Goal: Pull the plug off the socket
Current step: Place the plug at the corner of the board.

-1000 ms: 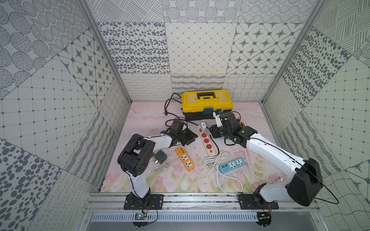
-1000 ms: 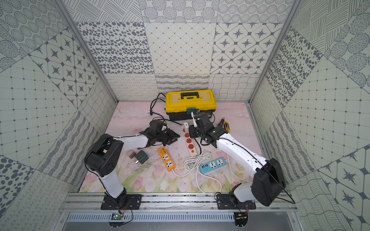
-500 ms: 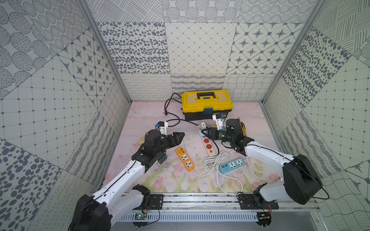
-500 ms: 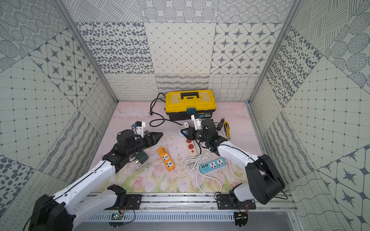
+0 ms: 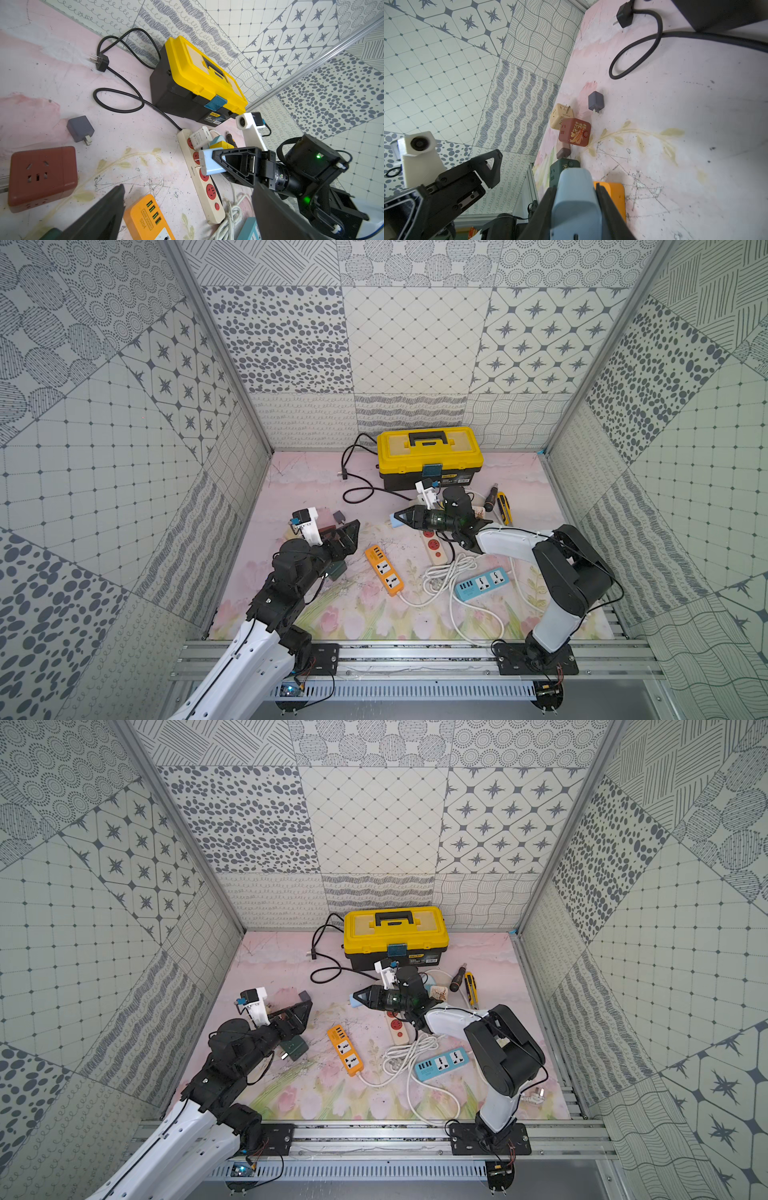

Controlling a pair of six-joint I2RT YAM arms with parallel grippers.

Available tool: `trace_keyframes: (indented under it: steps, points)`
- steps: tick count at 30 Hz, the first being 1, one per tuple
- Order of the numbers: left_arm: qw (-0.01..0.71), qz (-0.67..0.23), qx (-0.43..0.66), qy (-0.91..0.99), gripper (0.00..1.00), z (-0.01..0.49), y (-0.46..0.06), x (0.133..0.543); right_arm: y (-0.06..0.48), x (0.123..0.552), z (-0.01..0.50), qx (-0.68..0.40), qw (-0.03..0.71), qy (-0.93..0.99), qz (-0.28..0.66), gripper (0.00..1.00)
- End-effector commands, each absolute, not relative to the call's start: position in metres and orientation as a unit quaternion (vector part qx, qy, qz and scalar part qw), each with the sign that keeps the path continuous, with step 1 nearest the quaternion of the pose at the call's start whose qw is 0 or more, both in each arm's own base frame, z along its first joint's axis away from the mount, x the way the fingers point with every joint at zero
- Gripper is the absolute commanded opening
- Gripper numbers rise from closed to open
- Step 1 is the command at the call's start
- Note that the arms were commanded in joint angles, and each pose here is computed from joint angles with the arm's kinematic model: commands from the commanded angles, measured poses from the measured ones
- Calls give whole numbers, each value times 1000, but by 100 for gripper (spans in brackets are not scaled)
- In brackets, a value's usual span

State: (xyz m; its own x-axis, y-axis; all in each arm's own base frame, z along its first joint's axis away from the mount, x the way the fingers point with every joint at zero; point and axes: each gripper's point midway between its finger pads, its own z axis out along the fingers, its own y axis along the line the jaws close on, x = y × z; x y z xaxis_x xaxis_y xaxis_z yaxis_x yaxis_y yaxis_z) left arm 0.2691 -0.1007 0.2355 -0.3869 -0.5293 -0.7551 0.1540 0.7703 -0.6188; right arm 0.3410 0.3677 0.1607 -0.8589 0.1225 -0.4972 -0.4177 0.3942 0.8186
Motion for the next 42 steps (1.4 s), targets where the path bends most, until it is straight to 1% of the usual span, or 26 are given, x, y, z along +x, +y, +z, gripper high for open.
trace_keyframes:
  steps: [1, 8, 13, 19, 22, 27, 30, 33, 37, 39, 42]
  points:
    - [558, -264, -137, 774, 100, 237, -81, 269, 398, 351, 176, -110, 266, 780, 556, 25]
    - [563, -252, -139, 775, 100, 240, -75, 262, 460, 379, 157, -102, 271, 801, 524, 26]
    - [571, -246, -142, 771, 100, 242, -69, 256, 494, 403, 145, -64, 307, 812, 492, 26]
    - [573, -244, -141, 770, 100, 243, -67, 252, 525, 431, 130, -9, 353, 813, 464, 27]
    - [571, -246, -141, 770, 100, 242, -68, 252, 537, 445, 119, 19, 361, 812, 459, 27]
    - [569, -251, -142, 770, 100, 242, -69, 252, 562, 466, 104, 47, 352, 814, 460, 28]
    - [568, -251, -141, 771, 100, 242, -70, 252, 577, 473, 96, 43, 346, 819, 455, 32]
    - [568, -254, -140, 771, 100, 243, -70, 251, 588, 476, 93, 41, 341, 822, 455, 43]
    - [567, -257, -141, 770, 100, 245, -71, 250, 595, 474, 104, 20, 338, 818, 465, 55]
    - [567, -262, -140, 768, 100, 247, -72, 250, 595, 469, 115, -3, 340, 819, 463, 58]
    - [570, -278, -130, 762, 100, 254, -77, 248, 594, 458, 147, -55, 351, 810, 466, 57]
